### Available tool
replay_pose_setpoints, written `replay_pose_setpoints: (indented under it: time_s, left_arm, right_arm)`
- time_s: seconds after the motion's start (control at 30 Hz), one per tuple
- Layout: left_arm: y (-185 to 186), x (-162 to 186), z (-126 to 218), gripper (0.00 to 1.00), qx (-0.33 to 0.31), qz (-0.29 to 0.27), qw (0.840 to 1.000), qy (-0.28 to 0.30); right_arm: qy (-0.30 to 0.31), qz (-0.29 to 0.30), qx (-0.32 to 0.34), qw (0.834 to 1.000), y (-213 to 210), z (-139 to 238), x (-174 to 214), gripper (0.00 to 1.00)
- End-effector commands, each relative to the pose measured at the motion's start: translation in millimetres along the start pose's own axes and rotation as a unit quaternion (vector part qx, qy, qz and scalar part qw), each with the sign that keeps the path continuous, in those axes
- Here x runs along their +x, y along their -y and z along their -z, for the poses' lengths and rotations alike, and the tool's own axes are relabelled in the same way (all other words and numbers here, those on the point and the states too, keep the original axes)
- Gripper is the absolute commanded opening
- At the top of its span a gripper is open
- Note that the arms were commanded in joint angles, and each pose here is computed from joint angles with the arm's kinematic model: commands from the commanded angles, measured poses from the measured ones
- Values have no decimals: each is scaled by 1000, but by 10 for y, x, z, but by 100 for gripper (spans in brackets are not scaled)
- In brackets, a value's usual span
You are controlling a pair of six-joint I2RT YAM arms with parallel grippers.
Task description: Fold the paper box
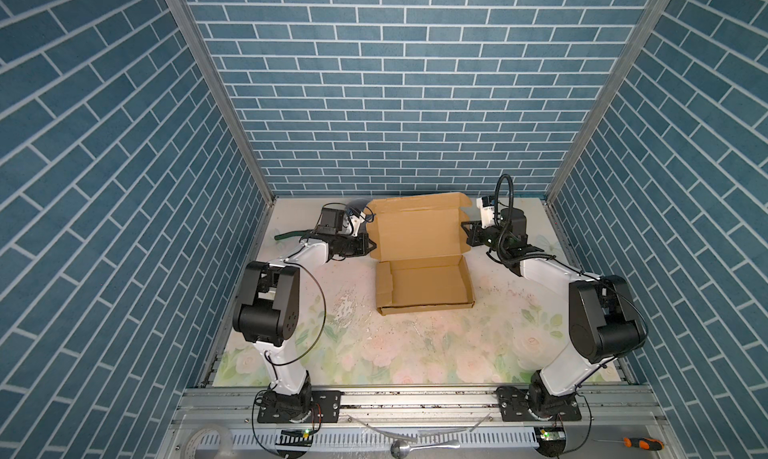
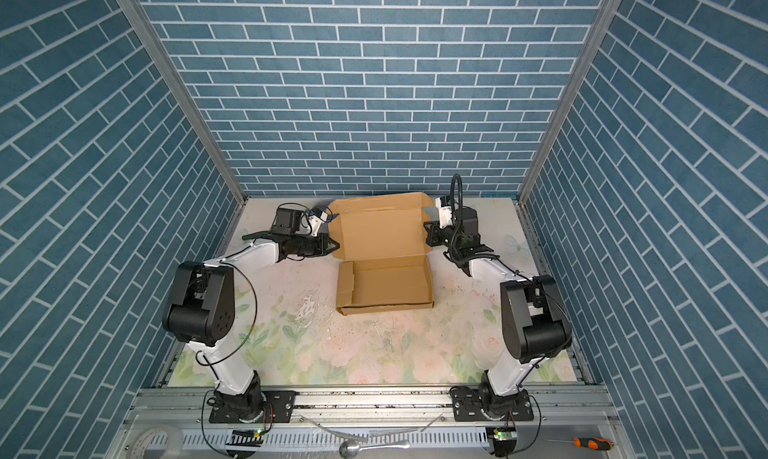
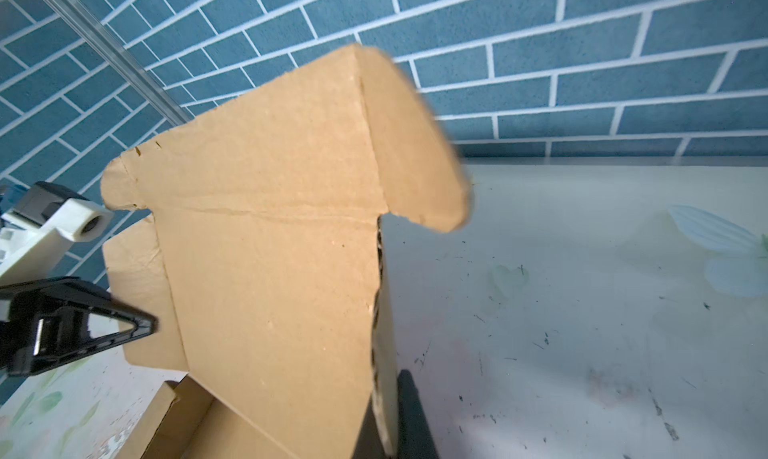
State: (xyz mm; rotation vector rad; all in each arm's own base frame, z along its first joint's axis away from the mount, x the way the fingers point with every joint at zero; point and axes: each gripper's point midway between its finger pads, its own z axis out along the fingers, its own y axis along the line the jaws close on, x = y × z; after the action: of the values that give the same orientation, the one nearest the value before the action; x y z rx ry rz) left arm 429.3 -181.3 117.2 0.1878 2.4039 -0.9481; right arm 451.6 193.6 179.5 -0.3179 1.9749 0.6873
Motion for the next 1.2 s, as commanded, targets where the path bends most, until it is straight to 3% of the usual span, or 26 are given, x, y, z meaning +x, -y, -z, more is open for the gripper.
replay_pose_setpoints:
  time_s: [0.0, 0.17, 0.33, 0.43, 0.53, 0.7, 0.87, 0.9, 1.0, 1.17]
  left_arm:
    - [89, 2, 28, 9, -2, 7, 1000, 23]
    - [194, -37, 126, 9, -1, 0, 999, 50]
    - [145, -3, 216, 43, -27, 1, 999, 31]
    - [-12, -1, 450, 55, -46, 41, 998, 28]
    - [-61, -39, 771, 66, -31, 86, 994, 67]
    - [-105, 140, 1027, 68, -17, 147, 985, 88]
    - [-212, 500, 1064, 68, -41, 177, 981, 61]
    - [-181, 558, 1038, 69, -43, 173, 983, 52]
    - [-126, 754, 945, 70, -78, 137, 987, 11]
    - [-166, 942, 889, 73, -104, 122, 987, -26]
  right_arm:
    - [50, 33, 7, 998, -144, 82, -129, 0]
    - [67, 48, 27, 996, -212, 152, -88, 0]
    - [63, 70, 32, 995, -189, 185, -27, 0]
    - [53, 75, 22, 996, -153, 191, 15, 0]
    - [53, 73, 15, 996, -132, 219, 23, 0]
    - [44, 77, 17, 996, -73, 200, 71, 0]
    - [30, 71, 17, 997, -50, 182, 93, 0]
    - [29, 70, 21, 997, -34, 184, 94, 4]
    - [30, 52, 43, 997, 58, 220, 75, 33]
    - [16, 8, 65, 998, 225, 368, -19, 50]
